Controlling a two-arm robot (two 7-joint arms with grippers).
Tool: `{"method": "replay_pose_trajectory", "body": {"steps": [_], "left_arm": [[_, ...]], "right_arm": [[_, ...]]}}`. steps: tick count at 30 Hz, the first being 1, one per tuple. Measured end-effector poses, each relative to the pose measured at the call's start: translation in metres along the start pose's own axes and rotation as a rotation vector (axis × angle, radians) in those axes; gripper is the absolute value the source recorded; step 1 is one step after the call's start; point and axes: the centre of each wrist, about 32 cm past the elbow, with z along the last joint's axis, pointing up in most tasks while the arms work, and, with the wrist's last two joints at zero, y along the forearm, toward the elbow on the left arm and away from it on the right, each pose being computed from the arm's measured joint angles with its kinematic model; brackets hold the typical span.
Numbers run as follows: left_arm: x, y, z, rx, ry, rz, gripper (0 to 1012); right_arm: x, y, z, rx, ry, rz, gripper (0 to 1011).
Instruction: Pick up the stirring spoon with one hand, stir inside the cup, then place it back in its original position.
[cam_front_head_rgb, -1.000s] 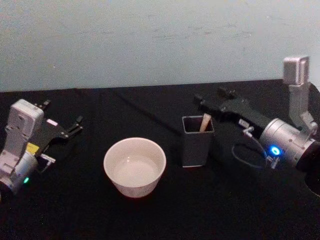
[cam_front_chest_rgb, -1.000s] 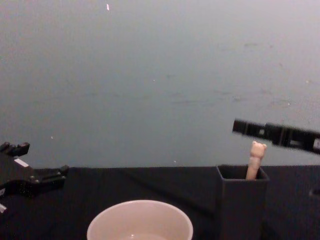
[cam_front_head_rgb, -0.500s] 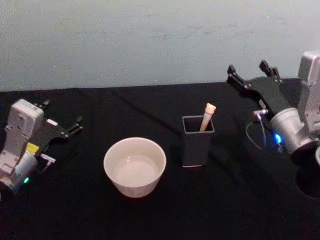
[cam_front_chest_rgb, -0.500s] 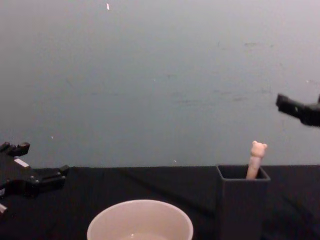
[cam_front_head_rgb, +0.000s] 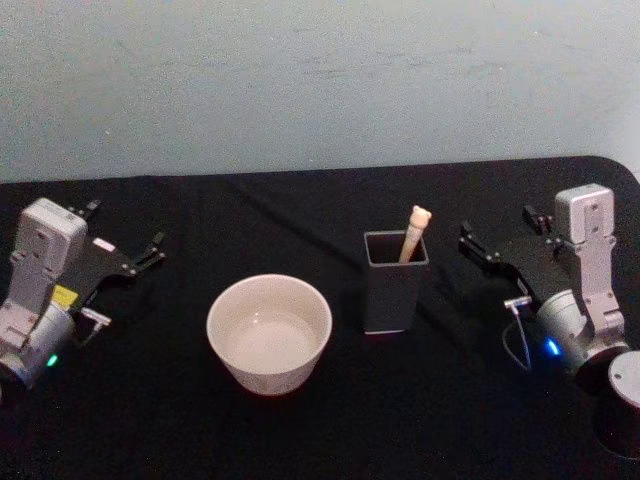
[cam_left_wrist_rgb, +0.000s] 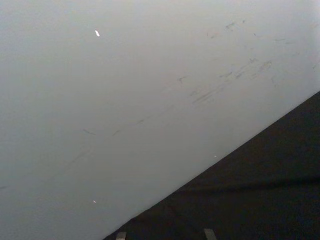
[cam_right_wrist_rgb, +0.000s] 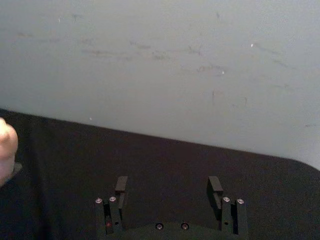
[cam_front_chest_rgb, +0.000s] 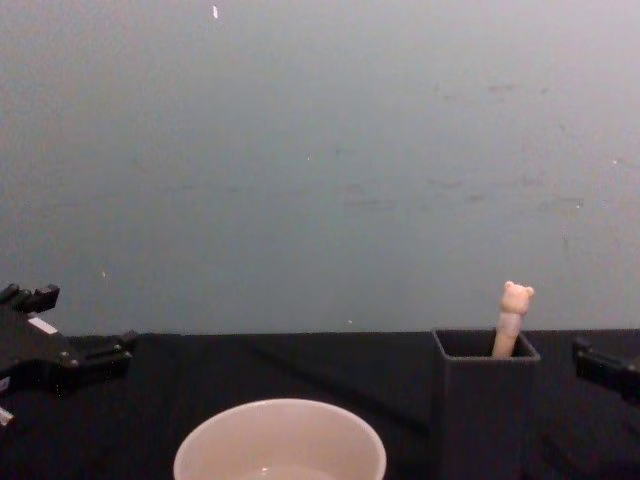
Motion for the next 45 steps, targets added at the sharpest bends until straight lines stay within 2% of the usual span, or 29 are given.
{"method": "replay_pose_trajectory", "body": {"steps": [4, 45], "left_arm": [[0.0, 0.0, 0.0, 0.0, 0.0, 0.0, 1001], [0.0, 0.0, 0.0, 0.0, 0.0, 0.0, 1002]], "right_arm": [[-0.0016, 0.0014, -0.0051, -0.023, 0.001, -0.004, 1003], [-0.0008, 0.001, -0.003, -0.016, -0.002, 0.001, 1003]]}}
